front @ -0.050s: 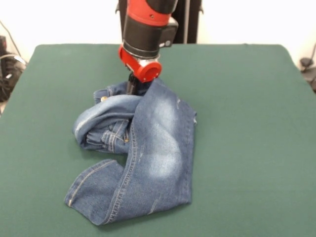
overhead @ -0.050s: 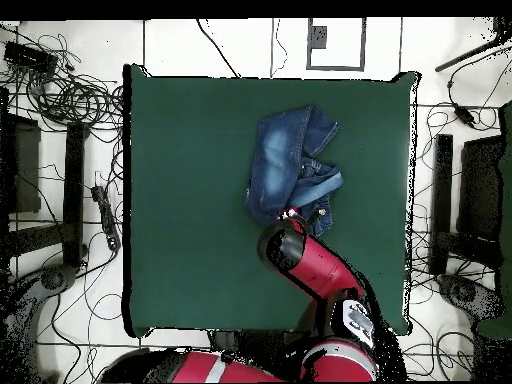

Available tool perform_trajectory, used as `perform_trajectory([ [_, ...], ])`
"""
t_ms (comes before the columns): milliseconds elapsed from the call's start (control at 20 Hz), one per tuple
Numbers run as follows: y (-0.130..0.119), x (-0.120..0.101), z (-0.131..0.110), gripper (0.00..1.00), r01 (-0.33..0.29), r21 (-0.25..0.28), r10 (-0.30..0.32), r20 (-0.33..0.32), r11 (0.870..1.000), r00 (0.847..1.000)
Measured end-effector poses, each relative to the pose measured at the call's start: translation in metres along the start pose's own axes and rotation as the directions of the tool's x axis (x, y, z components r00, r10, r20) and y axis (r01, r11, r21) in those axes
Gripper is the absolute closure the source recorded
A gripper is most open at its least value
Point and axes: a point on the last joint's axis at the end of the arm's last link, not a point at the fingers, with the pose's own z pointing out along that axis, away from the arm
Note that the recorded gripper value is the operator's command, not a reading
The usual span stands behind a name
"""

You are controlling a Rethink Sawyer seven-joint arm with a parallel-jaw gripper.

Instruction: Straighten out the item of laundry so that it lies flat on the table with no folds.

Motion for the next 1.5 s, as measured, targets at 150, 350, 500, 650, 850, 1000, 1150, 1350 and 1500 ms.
perform_trajectory([
  [150,-0.002,-0.002,0.0,1.0,0.002,0.002,-0.002,0.002,1.0,1.0],
  [350,-0.004,-0.004,0.0,1.0,0.009,0.004,-0.009,0.007,1.0,1.0],
  [500,-0.008,-0.009,-0.004,1.0,0.029,0.018,-0.029,0.01,0.999,1.0],
  [650,-0.012,-0.015,-0.013,1.0,0.048,0.043,-0.047,-0.006,0.998,0.999],
  [850,-0.013,-0.032,-0.041,1.0,0.073,0.092,-0.067,-0.072,0.993,0.995],
  [1000,-0.011,-0.047,-0.062,1.0,0.084,0.114,-0.071,-0.112,0.99,0.991],
  [1150,-0.008,-0.055,-0.073,1.0,0.092,0.12,-0.077,-0.124,0.989,0.989],
  [1350,-0.002,-0.068,-0.09,1.0,0.109,0.12,-0.096,-0.109,0.987,0.989],
  [1500,0.004,-0.07,-0.098,1.0,0.129,0.114,-0.118,-0.096,0.985,0.988],
])
